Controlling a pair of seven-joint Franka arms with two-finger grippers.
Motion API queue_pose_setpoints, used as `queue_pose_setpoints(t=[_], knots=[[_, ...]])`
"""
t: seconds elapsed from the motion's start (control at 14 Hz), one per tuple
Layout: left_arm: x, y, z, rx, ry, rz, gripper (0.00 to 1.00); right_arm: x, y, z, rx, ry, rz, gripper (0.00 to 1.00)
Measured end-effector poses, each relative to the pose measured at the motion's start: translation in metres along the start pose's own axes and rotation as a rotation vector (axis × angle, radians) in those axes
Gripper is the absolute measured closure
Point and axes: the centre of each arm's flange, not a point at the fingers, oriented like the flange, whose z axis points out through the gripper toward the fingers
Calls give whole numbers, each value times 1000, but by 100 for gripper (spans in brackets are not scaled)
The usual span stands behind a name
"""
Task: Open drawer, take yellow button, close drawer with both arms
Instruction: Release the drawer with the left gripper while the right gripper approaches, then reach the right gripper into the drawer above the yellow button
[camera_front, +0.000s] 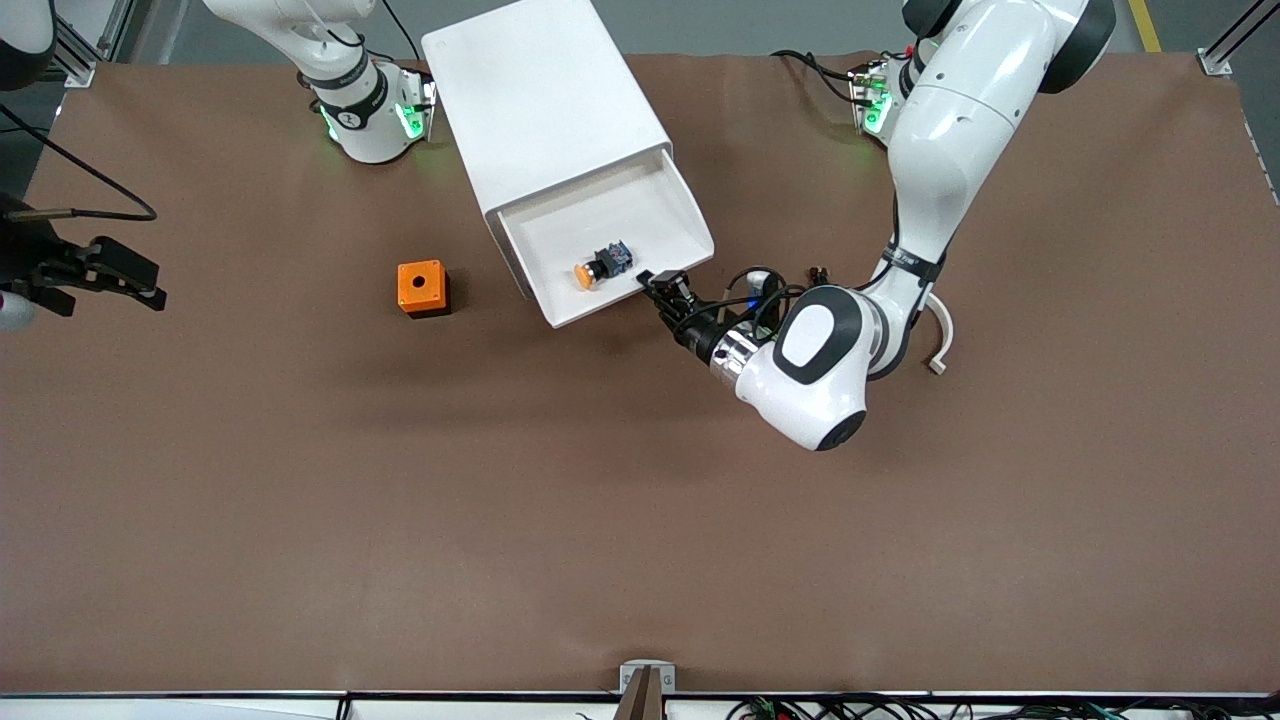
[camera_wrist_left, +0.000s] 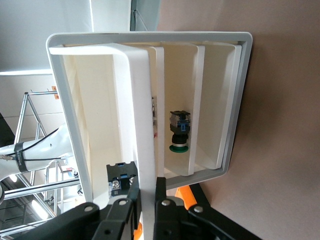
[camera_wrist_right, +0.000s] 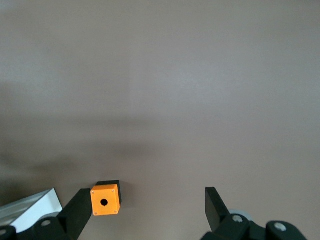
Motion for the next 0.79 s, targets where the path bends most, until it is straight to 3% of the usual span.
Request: queue_pose_setpoints(t=[0.14,0.36,0.57,0.64,0.79], knots=[[2,4,-8,-10,-10,3,70,5,-17,4,1,11,56,0],[0,1,-27,-38,-26,44,37,9,-45,11,1,6,69,0],[0,-7,-58,-156,8,147,7,10,-86,20,1,-8,119,0],[5,-5,-73,-206,30,197,1,8,-106,21,1,-10,154,0],[21,3,-109,-292,68,306,0,-1,-157,22,1,-13,247,0]])
